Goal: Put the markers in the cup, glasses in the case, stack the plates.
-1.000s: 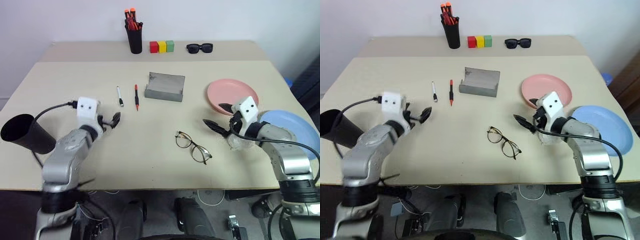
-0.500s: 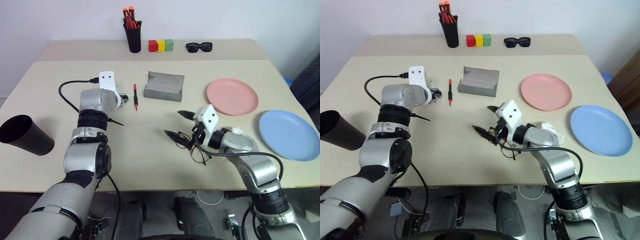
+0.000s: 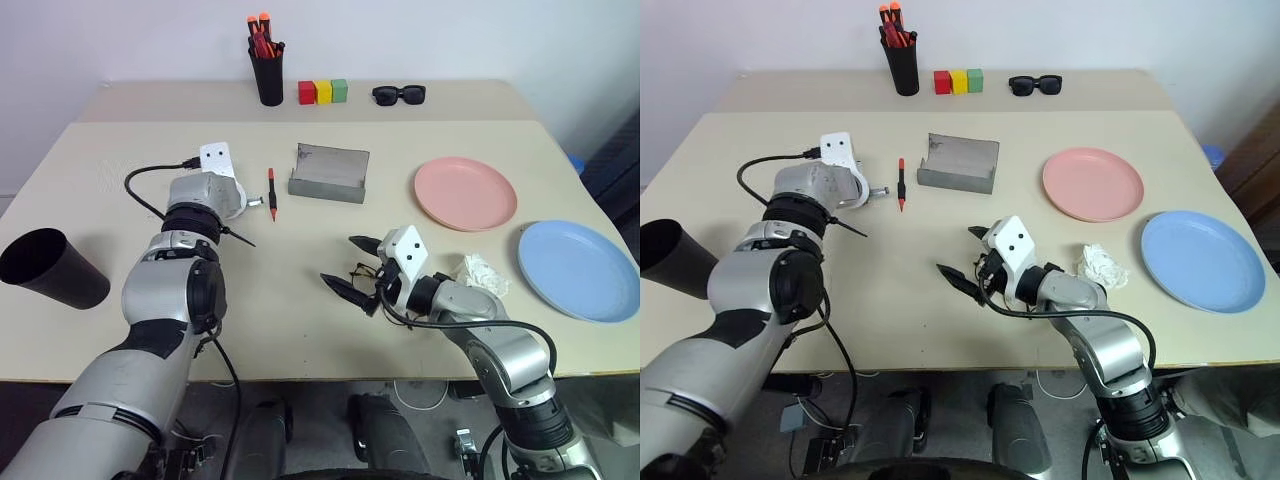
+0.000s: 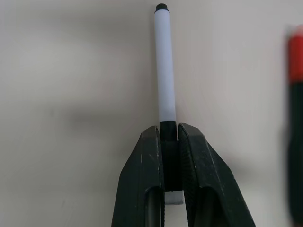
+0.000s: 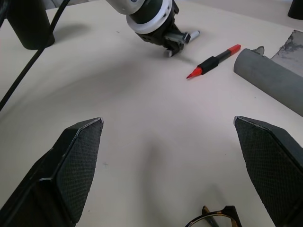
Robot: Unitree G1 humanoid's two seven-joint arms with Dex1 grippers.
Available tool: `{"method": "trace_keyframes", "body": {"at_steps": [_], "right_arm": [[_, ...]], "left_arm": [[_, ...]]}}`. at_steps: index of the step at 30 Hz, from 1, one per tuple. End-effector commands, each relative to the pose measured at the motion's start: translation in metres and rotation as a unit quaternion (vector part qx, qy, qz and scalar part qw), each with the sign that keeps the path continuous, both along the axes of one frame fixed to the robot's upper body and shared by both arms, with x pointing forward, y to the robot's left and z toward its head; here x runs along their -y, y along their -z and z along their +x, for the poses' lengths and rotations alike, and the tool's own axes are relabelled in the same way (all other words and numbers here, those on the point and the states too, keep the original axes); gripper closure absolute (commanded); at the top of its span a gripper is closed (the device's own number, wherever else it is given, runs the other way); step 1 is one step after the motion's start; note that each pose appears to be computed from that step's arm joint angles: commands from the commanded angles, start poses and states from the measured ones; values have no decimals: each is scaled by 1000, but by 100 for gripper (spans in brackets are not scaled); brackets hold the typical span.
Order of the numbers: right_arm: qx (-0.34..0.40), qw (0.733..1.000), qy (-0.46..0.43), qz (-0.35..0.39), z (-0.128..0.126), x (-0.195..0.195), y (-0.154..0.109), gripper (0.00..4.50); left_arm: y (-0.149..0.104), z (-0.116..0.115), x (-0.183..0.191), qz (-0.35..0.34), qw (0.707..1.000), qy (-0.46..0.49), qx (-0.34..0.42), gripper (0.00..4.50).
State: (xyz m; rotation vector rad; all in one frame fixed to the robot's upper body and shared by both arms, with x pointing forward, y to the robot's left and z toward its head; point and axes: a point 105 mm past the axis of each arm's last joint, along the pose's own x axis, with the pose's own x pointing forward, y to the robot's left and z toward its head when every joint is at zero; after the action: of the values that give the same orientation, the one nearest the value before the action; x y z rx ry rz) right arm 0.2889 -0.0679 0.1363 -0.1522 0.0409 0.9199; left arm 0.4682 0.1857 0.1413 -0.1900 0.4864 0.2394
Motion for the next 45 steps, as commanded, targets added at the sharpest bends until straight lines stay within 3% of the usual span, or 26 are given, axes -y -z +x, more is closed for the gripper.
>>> {"method": "trace_keyframes", "body": {"at_steps": [1, 5, 7, 14, 19, 24, 32, 39, 45], "right_arm": [[3, 999, -27, 24, -3, -7, -6, 0], [-13, 995, -84, 59, -14, -20, -8, 0], [-22, 989, -114, 92, -19, -27, -14, 0], [-33, 973, -163, 162, -22, -43, -31, 0], [-59, 963, -195, 178, -28, -50, -32, 0], [-86, 954, -224, 182, -32, -55, -30, 0], [-113, 946, -235, 193, -34, -58, -28, 0], [-106, 946, -237, 192, -33, -60, -31, 0], [-76, 938, -260, 217, -39, -62, -58, 0]], "left_arm": [[-79, 4, -32, 104, 970, -74, 208, 447], [-118, -25, -48, 63, 929, -90, 354, 447], [-125, -51, -65, 85, 908, -123, 391, 447], [-136, -141, -116, 196, 855, -245, 413, 447], [-145, -180, -132, 222, 831, -297, 415, 447], [-132, -201, -130, 238, 825, -332, 390, 447], [-91, -229, -132, 253, 826, -390, 319, 447], [-81, -230, -151, 272, 822, -399, 302, 447], [-72, -223, -159, 271, 832, -388, 290, 447]]}}
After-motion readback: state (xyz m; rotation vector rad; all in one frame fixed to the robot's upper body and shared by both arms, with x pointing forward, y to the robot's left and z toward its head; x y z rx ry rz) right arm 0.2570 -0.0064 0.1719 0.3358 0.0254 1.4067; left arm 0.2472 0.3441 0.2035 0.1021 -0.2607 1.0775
